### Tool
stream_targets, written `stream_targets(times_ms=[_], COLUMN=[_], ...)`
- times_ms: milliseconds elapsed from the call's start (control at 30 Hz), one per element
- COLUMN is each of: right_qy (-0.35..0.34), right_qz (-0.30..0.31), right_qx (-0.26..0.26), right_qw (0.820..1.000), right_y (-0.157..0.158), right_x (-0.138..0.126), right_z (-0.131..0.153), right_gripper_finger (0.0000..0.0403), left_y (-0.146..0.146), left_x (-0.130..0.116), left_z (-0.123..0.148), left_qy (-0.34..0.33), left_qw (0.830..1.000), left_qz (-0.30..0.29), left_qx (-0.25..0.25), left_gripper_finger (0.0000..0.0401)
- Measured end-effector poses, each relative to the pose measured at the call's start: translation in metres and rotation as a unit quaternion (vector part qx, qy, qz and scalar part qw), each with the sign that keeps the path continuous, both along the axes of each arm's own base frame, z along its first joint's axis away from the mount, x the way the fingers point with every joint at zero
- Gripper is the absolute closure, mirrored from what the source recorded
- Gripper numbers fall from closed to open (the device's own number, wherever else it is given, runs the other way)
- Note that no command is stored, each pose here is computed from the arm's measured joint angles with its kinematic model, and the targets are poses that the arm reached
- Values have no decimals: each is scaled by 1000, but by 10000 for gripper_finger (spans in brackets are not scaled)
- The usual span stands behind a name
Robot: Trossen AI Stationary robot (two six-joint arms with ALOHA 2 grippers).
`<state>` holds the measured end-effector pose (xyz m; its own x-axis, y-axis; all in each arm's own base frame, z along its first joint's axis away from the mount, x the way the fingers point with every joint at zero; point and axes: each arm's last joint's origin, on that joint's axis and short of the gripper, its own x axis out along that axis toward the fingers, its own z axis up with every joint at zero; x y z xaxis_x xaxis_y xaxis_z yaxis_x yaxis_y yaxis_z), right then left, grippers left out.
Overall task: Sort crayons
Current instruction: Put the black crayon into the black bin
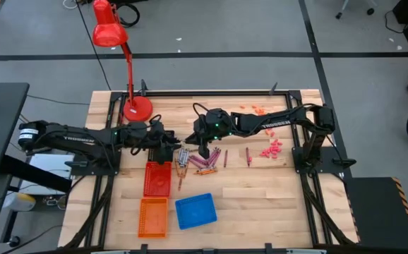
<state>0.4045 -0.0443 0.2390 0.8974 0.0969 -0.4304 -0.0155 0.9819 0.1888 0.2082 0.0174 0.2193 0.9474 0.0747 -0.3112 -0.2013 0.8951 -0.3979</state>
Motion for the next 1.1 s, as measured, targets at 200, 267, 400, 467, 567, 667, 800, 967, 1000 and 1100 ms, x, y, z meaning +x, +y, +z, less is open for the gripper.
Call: stream_targets(times_ms=[200, 267, 400, 467, 567, 667, 800, 967, 1000, 1100], right_qy=[0, 1, 1, 4, 9, 12, 15, 15, 15, 15], right_qz=[1, 2, 11, 14, 15, 15, 17, 20, 20, 20], right_qx=[0, -2, 1, 3, 4, 4, 5, 1, 1, 1], right_qw=[1000, 1000, 1000, 1000, 1000, 1000, 1000, 1000, 1000, 1000], right_y=[0, 0, 1, 1, 1, 1, 3, 4, 4, 4], right_x=[0, 0, 0, 0, -1, -1, -1, -1, -1, -1], right_z=[0, 0, 0, -1, -2, -2, -3, -3, -3, -3], right_gripper_finger=[368, 368, 368, 368, 368, 368, 368, 368, 368, 368], left_y=[1, 1, 1, 1, 1, 2, 2, 2, 2, 2], left_x=[6, 6, 6, 6, 6, 6, 6, 6, 6, 6], left_z=[-3, -3, -3, -3, -3, -3, -3, -3, -3, -3], left_qy=[-7, -5, -6, -6, -6, -6, -6, -6, -6, -6], left_qw=[1000, 1000, 1000, 1000, 1000, 1000, 1000, 1000, 1000, 1000], left_qz=[1, 2, 3, 3, 3, 7, 8, 8, 8, 8], left_qx=[-2, -2, -2, -2, -1, 0, 0, 0, 0, 0], left_gripper_finger=[294, 297, 298, 298, 298, 298, 298, 298, 299, 302])
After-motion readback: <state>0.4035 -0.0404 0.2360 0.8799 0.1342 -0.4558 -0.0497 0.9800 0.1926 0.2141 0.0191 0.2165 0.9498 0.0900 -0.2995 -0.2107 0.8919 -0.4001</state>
